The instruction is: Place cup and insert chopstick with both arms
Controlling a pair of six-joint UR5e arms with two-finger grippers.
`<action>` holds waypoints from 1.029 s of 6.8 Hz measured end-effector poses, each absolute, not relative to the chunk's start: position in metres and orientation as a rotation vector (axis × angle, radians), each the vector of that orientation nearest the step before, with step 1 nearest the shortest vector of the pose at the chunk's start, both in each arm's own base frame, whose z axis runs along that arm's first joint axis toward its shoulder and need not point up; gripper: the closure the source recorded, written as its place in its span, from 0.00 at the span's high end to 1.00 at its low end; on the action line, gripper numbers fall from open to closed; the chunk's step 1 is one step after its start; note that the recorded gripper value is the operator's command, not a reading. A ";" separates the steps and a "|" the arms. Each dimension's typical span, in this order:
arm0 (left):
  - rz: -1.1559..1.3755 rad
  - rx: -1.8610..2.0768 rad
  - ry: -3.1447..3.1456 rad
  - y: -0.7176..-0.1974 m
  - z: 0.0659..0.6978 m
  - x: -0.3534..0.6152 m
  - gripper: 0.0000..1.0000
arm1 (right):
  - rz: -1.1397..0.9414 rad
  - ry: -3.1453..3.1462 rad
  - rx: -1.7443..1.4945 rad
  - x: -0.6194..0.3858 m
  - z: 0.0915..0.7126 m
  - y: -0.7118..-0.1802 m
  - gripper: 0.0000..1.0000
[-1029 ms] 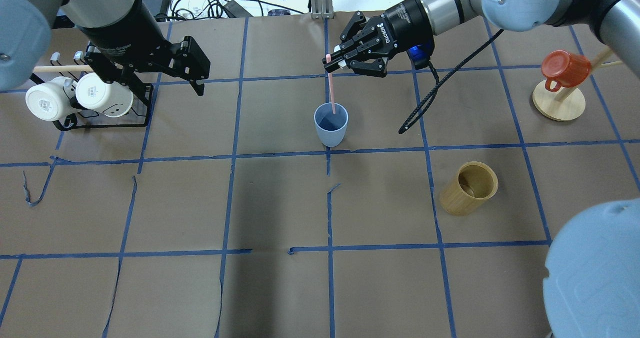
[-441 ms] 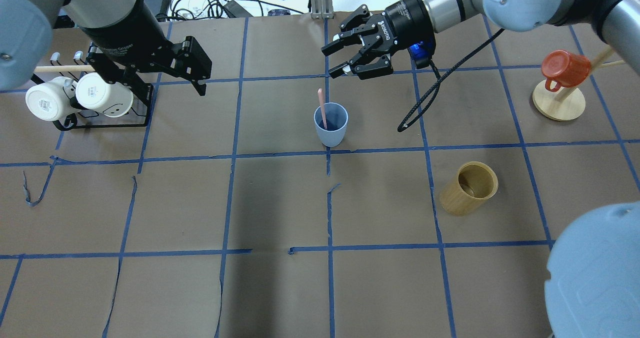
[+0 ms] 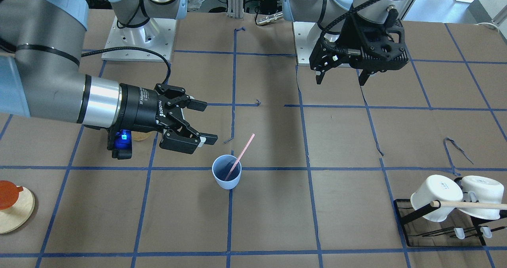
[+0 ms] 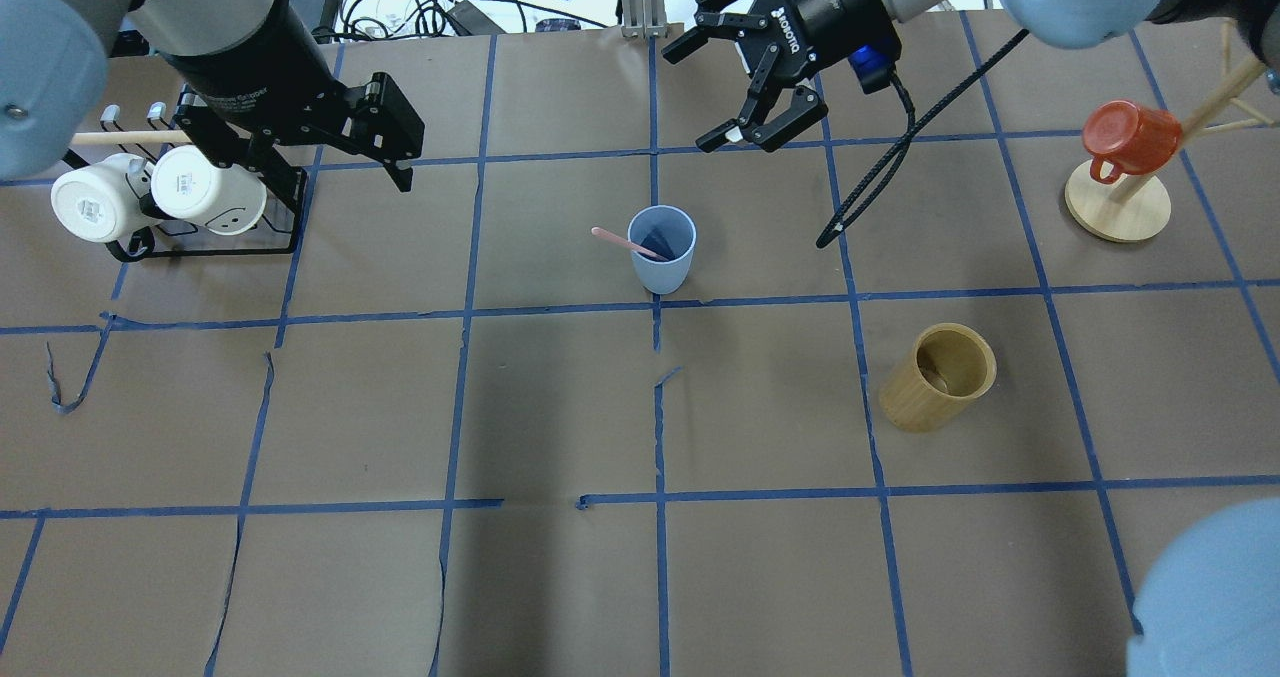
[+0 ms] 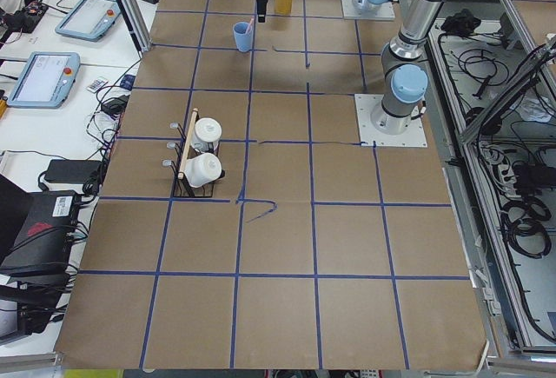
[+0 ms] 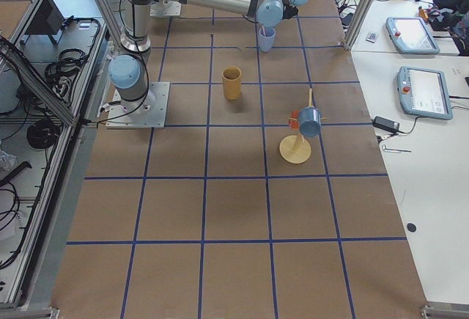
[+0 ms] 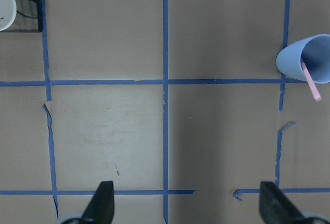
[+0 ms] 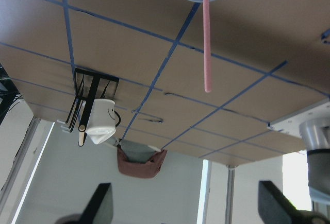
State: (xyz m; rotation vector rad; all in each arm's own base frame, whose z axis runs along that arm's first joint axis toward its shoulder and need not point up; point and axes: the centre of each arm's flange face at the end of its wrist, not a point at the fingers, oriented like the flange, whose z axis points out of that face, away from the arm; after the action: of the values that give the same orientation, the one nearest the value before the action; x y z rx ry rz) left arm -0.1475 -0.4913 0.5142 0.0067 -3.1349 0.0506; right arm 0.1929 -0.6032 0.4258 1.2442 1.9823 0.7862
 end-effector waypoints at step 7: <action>0.079 0.012 -3.132 -0.501 0.515 -0.146 1.00 | 0.158 3.182 0.250 0.121 0.498 -0.530 1.00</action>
State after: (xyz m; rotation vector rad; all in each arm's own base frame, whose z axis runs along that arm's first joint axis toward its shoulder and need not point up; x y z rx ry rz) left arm -0.1463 -0.5013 0.5149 0.0118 -3.1320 0.0792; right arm 0.1207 -0.5303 0.4978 0.2497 3.1819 0.1581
